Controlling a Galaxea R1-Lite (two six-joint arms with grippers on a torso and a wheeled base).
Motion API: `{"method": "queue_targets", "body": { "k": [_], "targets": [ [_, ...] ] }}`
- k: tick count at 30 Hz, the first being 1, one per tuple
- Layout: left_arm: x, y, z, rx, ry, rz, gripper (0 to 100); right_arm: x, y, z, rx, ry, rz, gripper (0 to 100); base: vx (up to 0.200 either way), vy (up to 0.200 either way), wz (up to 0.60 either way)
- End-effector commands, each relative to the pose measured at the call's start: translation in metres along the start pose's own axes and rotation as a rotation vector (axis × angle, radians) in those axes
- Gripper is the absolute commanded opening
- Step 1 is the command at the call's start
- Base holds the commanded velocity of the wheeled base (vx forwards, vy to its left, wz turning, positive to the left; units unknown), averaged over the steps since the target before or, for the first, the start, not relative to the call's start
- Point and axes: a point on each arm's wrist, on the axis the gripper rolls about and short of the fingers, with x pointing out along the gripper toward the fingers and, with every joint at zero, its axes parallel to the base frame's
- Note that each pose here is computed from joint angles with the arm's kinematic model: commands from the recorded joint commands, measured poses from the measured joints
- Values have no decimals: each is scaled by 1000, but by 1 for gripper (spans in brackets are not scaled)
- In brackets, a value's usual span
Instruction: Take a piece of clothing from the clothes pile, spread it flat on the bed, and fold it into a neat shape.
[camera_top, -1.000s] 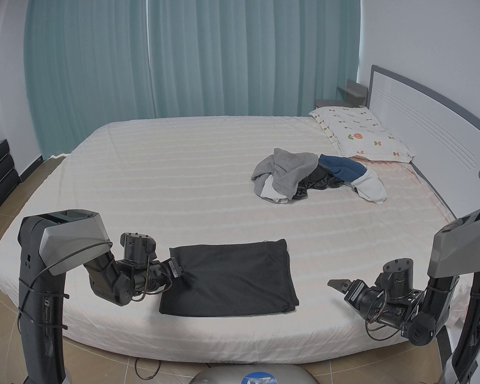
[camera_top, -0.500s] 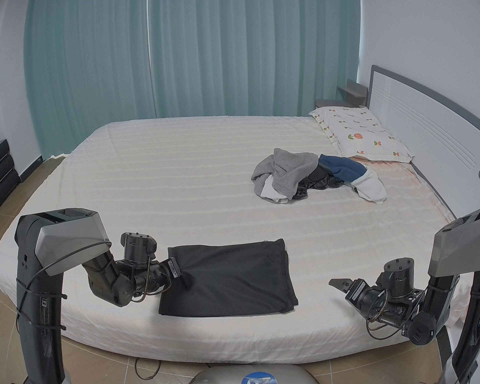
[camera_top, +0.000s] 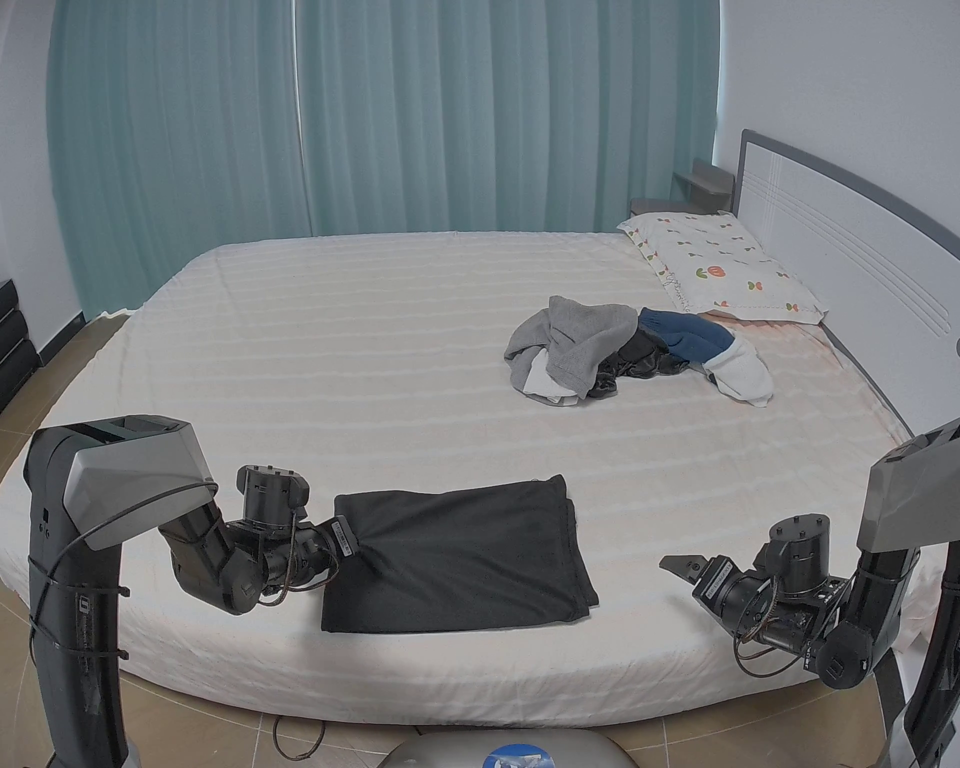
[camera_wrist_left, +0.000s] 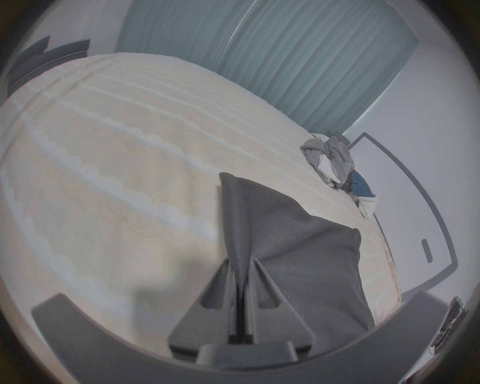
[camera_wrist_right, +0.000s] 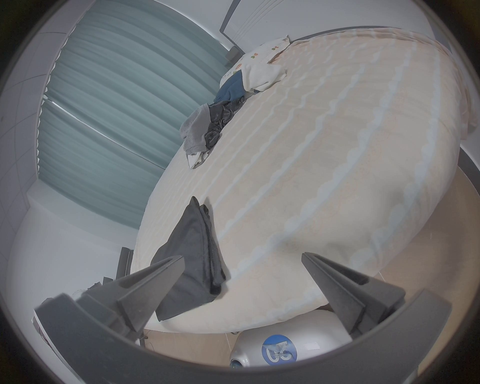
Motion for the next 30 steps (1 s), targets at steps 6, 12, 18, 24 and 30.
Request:
{"method": "queue_targets", "body": {
  "k": [6,12,18,24,30],
  "targets": [
    [-3,1,-1,-2,3,5,0,0,0,0,2,-1,2,100,0,200,0],
    [-4,0,-4,-1,8,11,0,1,1,1,4,-5,6,100,0,200,0],
    [-6,0,-5,-2,12,14,0,1,0,2,8,-9,5,100,0,200,0],
    [-6,0,-6,-1,15,15,0,1,-1,2,7,-6,1,100,0,200,0],
    [-7,0,-7,1,19,15,0,1,-1,2,9,-6,1,100,0,200,0]
  ]
}}
